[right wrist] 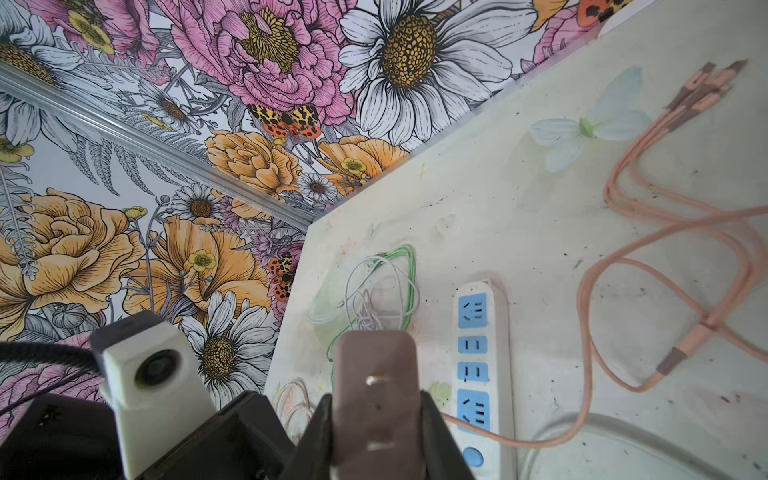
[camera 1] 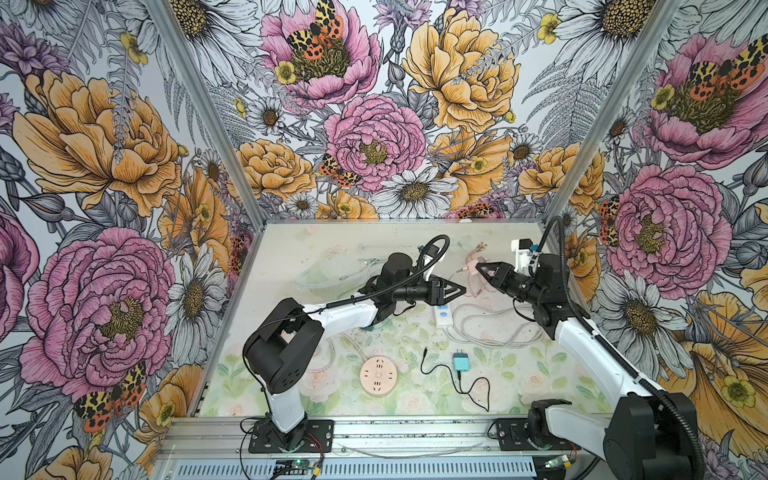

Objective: Insert the plug

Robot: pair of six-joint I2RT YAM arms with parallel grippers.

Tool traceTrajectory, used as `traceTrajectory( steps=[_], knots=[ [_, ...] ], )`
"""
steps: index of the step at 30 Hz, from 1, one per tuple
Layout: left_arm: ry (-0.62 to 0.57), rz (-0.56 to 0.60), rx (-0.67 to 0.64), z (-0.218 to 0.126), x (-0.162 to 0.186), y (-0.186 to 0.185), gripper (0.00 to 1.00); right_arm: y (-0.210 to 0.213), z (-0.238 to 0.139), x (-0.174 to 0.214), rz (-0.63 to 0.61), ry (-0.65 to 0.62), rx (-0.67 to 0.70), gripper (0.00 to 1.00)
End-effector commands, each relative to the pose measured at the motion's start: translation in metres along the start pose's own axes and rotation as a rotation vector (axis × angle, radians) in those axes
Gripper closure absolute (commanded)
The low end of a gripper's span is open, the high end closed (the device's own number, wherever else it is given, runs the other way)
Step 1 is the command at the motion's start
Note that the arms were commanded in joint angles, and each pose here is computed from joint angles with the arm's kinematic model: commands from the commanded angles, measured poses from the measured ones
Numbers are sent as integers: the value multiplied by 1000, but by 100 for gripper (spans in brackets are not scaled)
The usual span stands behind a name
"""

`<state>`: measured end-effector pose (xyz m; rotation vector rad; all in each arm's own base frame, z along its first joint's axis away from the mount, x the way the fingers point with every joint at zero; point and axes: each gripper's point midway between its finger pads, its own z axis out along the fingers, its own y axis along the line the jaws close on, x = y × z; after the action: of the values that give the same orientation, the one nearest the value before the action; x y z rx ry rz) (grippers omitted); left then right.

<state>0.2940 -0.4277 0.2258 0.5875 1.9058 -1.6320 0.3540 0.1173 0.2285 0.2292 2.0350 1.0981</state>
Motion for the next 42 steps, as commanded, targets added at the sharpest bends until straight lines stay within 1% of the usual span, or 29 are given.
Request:
traceTrajectory(
  steps=[1,3,5,9,13,20,24,35,40,42],
  knots=[
    [-170,-31,255,-8,-36,-42,48,31,-8,-13,-64,-51,-91,100],
    [-207,-65,322,-11,-41,-41,50,36,-11,-12,-77,-52,-93,100],
    [-227,-89,341,-10,-43,-36,52,40,-14,-10,-97,-49,-87,100],
    [-238,-110,315,-5,-42,-23,53,45,-21,-8,-119,-51,-78,100],
    [-242,-113,302,-2,-42,-18,53,51,-25,-9,-122,-55,-86,100],
    [-239,-124,283,7,-45,-14,54,59,-19,-5,-79,-47,-161,100],
    [-242,-132,271,8,-46,-10,55,67,-21,-5,-87,-49,-174,100],
    [-270,-117,281,13,-55,-14,57,72,-12,14,-42,-6,-222,100],
    [-270,-101,282,17,-57,-18,61,74,-11,19,-41,4,-226,100],
    [-278,-97,289,17,-58,-19,61,75,-12,19,-42,4,-229,100]
  ],
)
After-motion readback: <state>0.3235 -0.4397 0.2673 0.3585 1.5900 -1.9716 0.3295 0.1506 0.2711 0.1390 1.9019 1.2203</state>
